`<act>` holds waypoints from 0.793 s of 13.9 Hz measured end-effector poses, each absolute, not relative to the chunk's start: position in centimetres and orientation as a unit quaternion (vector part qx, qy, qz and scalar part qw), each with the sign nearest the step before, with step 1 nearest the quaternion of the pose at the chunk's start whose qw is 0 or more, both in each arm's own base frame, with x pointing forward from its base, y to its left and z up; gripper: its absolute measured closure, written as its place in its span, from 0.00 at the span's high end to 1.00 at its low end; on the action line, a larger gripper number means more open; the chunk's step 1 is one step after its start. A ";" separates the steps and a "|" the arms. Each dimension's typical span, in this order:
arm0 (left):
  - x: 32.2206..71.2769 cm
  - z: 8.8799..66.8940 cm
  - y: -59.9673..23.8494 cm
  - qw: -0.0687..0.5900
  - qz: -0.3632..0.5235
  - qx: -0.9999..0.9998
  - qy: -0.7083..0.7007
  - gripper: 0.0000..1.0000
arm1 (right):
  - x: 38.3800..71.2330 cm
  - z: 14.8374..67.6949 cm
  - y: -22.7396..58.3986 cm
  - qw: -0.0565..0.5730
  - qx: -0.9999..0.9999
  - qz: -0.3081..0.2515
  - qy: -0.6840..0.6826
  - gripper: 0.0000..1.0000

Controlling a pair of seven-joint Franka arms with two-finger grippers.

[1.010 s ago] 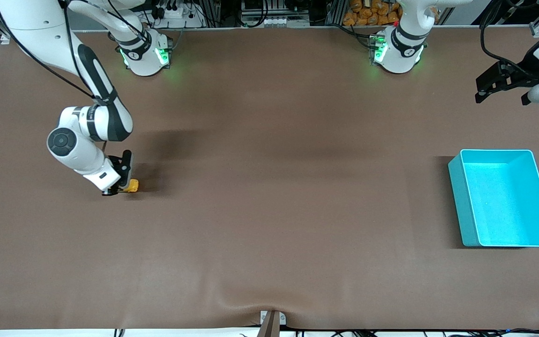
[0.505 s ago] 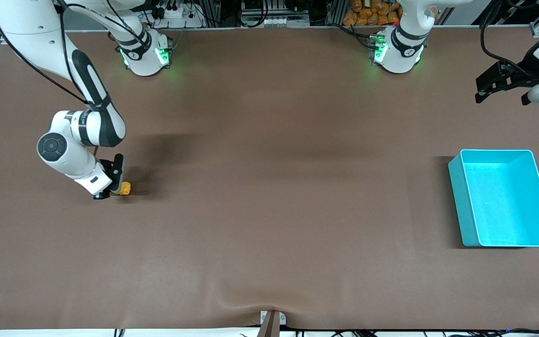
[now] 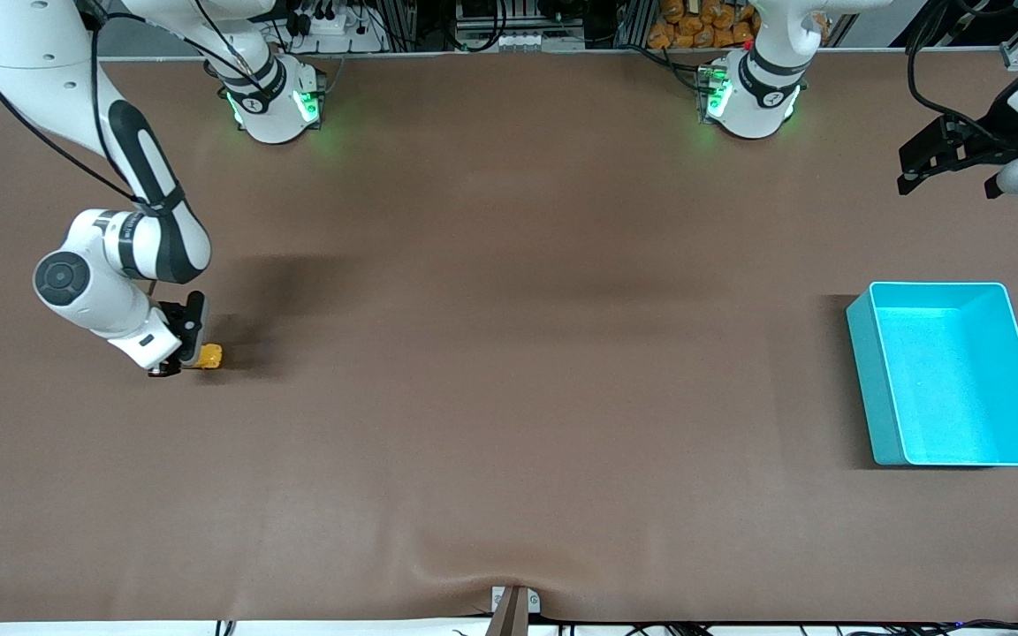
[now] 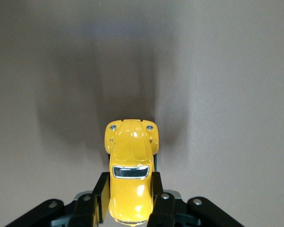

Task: Wind and store yellow beetle car
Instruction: 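Drag the car backward with the right gripper, then release it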

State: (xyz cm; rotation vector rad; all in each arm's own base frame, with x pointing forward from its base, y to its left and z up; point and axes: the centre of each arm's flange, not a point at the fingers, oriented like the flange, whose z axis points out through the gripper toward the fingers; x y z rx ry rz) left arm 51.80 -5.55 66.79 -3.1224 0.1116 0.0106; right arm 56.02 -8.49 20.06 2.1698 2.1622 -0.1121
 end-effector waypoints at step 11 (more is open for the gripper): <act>51.8 66.8 -5.5 0.009 0.003 -0.999 0.036 1.00 | 55.9 20.0 -14.7 0.042 0.713 -0.039 0.699 0.39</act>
